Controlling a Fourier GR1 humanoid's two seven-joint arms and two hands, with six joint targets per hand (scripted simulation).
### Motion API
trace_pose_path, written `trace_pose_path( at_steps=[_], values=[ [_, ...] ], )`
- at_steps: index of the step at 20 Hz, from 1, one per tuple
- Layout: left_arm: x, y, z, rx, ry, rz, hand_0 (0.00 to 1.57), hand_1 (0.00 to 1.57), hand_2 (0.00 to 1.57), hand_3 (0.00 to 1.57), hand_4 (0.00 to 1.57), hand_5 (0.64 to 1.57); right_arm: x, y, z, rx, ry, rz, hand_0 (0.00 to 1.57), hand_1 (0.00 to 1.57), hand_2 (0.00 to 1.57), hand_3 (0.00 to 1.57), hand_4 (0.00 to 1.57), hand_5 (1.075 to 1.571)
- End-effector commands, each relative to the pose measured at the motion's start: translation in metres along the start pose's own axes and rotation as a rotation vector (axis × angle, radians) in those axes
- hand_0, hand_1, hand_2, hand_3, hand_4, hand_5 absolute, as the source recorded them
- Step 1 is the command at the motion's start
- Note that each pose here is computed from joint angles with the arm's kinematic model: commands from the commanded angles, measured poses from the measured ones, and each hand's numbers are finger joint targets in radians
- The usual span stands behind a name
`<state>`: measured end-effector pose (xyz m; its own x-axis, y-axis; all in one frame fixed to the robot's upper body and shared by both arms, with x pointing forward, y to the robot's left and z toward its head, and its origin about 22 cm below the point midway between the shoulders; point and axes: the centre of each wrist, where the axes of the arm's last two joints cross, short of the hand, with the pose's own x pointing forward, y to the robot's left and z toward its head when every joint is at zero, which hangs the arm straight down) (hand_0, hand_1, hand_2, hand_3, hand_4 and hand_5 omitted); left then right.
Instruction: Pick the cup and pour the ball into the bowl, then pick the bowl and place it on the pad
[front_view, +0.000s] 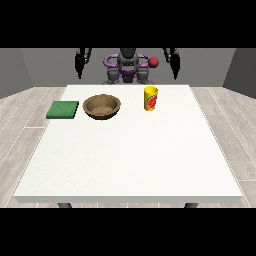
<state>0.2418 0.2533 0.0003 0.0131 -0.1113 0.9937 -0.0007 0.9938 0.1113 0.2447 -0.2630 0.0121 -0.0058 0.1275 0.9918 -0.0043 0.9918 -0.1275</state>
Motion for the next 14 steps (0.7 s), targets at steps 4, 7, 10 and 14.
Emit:
trace_pose_path(
  at_steps=[4,7,10,14],
  values=[
    [0.029,0.012,-0.004,-0.004,-0.041,-0.038,0.00,0.00,0.00,0.00,0.00,1.570,0.025,-0.011,-0.002,-0.004,-0.016,0.026,0.00,0.00,0.33,0.49,0.85,1.565],
    [0.055,-0.033,-0.024,-0.070,-0.154,0.275,0.00,0.00,0.00,0.00,0.00,1.570,0.049,0.060,-0.016,0.059,-0.105,-0.204,0.00,0.00,0.33,0.49,0.85,1.565],
    [0.061,-0.036,-0.032,-0.022,-0.160,0.318,0.00,0.00,0.00,0.00,0.00,1.570,0.068,0.087,-0.015,0.026,-0.129,-0.256,0.00,0.00,0.30,0.45,0.84,1.567],
    [0.093,-0.022,-0.054,-0.009,-0.219,0.341,0.00,0.00,0.00,0.00,0.00,1.570,0.107,0.110,-0.018,0.036,-0.183,-0.268,0.00,0.00,0.25,0.41,0.84,1.567]
  ],
)
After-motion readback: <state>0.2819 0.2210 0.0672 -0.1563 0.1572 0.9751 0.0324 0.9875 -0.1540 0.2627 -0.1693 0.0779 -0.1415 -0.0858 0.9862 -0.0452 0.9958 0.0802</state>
